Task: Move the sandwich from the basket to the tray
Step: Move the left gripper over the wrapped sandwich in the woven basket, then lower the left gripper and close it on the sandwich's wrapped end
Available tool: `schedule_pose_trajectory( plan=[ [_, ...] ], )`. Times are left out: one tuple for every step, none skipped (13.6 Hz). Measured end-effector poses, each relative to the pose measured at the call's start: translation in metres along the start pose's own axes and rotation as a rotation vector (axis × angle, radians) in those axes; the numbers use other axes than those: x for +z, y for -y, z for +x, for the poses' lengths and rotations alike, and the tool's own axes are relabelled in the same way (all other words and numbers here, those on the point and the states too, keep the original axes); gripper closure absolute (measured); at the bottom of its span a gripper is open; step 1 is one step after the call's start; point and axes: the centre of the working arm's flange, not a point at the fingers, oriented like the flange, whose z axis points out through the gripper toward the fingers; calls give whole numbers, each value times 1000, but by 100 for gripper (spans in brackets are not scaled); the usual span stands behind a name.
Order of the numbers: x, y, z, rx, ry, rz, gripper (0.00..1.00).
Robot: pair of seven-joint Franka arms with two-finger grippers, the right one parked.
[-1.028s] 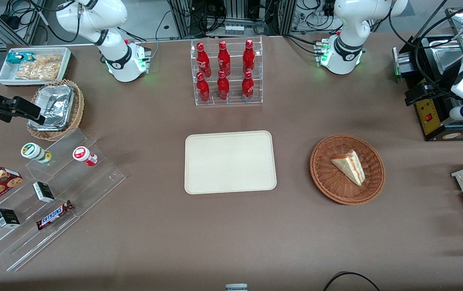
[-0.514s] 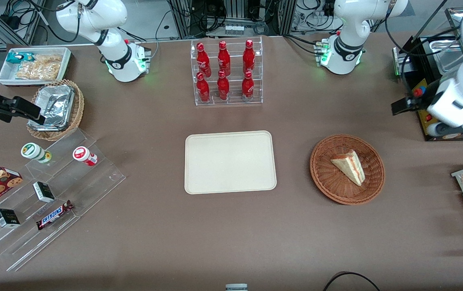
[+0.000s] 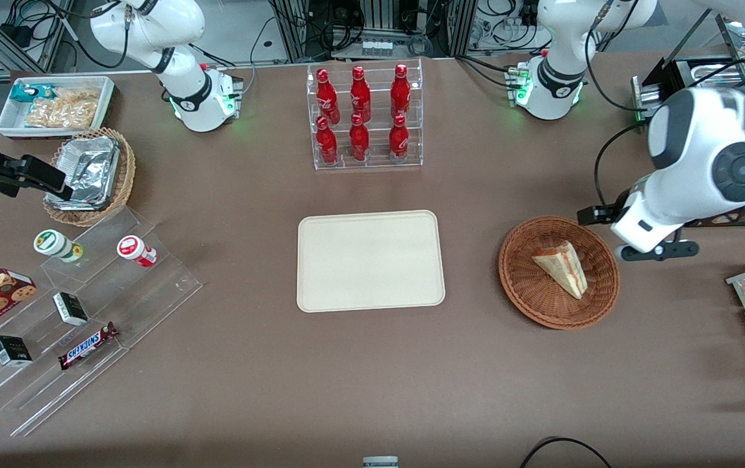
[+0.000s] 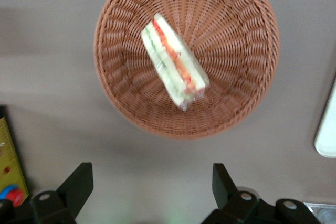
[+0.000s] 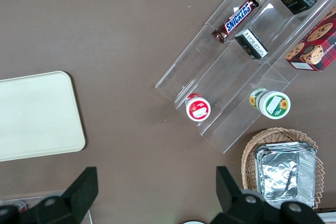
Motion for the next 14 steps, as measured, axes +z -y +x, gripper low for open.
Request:
schedule_pose_trajectory(
  plan=[
    [18,-3,2,5,-16,-3,0],
    [34,-6,4,10,-29,-6,0],
    [47,-8,6,13,-42,-9,0],
    [56,-10,8,8,-59,-13,0],
    [64,-10,10,-20,-77,-19,0],
    [69,-11,11,-65,-95,-26,0],
    [72,-11,12,-116,-107,-32,0],
    [73,-12,12,-179,-113,-37,0],
    [73,-12,12,-267,-114,-44,0],
    [73,-13,12,-351,-114,-50,0],
    [73,-13,12,-434,-112,-55,0],
    [73,-13,12,-508,-110,-60,0],
    [73,-13,13,-583,-113,-68,0],
    [74,-14,15,-657,-125,-81,0]
  ],
)
